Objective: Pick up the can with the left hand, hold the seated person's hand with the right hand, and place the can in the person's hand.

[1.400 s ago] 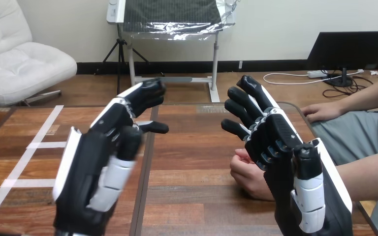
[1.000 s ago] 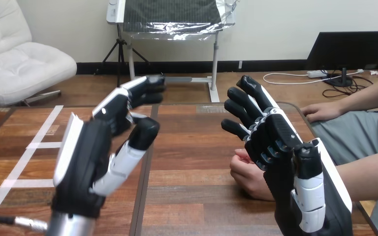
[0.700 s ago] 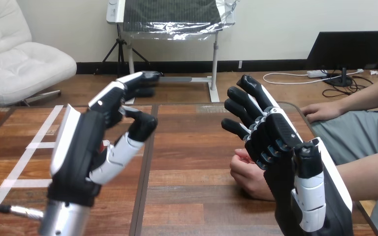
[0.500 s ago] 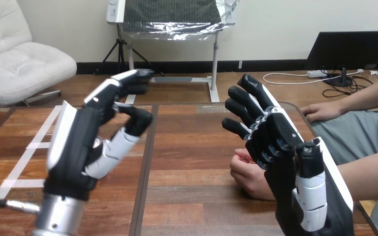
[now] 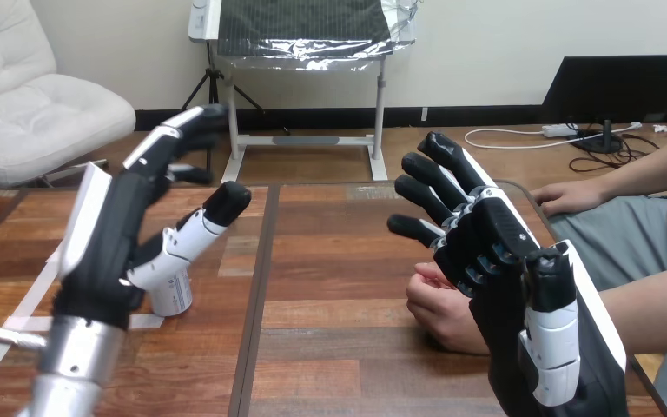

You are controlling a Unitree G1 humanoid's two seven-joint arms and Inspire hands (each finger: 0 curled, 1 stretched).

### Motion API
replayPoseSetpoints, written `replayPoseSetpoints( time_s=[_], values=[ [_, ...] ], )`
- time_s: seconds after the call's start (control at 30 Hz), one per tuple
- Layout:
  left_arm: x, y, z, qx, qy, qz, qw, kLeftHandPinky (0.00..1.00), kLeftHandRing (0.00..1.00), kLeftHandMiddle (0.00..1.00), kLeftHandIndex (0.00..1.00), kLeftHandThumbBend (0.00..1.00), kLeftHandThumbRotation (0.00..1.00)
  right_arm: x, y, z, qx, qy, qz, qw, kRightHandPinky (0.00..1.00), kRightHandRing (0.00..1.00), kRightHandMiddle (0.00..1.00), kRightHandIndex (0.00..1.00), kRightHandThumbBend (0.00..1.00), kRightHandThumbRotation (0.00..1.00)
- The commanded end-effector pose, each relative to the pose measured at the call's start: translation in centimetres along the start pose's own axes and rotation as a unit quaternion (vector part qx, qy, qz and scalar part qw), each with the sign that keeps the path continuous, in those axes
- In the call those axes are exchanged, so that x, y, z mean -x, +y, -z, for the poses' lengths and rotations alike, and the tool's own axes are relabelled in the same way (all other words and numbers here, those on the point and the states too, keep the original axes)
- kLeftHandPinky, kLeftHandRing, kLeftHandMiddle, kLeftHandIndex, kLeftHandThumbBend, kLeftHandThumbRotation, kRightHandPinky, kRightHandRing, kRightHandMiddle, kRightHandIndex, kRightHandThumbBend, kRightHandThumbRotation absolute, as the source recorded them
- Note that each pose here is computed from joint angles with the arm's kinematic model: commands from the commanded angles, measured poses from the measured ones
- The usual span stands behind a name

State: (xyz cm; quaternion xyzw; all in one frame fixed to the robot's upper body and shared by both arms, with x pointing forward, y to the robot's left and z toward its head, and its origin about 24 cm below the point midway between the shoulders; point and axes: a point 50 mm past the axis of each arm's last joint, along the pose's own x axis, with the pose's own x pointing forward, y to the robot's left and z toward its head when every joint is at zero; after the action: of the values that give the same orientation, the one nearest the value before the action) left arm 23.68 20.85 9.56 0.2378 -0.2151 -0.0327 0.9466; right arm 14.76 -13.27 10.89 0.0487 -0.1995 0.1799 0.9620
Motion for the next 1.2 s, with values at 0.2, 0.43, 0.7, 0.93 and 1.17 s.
replayPoseSetpoints(
  time_s=[0.2,0.43,0.7,0.93,1.17],
  values=[
    [-2.6,1.7,0.7,-0.076,-0.001,-0.005,0.9971,0.76,0.89,0.91,0.9,0.98,0.71,-1.4,-0.2,-1.0,0.006,-0.041,-0.005,0.9991,0.79,0.91,0.91,0.93,0.71,1.0],
    [-3.3,2.1,1.7,-0.121,0.034,-0.004,0.9921,0.75,0.88,0.91,0.91,0.97,0.69,-1.5,-0.3,-1.0,0.006,-0.044,-0.006,0.999,0.78,0.91,0.91,0.93,0.71,1.0],
    [-4.1,2.4,2.8,-0.154,0.07,0.004,0.9856,0.75,0.88,0.92,0.92,0.95,0.67,-1.6,-0.3,-1.0,0.006,-0.043,-0.007,0.999,0.78,0.91,0.91,0.93,0.72,1.0],
    [-4.7,2.8,3.8,-0.173,0.09,0.01,0.9808,0.74,0.88,0.92,0.92,0.92,0.64,-1.6,-0.3,-1.0,0.006,-0.045,-0.007,0.9989,0.77,0.9,0.91,0.92,0.72,1.0],
    [-5.2,2.9,4.7,-0.185,0.108,0.017,0.9765,0.7,0.87,0.92,0.91,0.91,0.61,-1.7,-0.3,-1.0,0.006,-0.047,-0.006,0.9988,0.75,0.89,0.9,0.92,0.72,1.0]
  ],
)
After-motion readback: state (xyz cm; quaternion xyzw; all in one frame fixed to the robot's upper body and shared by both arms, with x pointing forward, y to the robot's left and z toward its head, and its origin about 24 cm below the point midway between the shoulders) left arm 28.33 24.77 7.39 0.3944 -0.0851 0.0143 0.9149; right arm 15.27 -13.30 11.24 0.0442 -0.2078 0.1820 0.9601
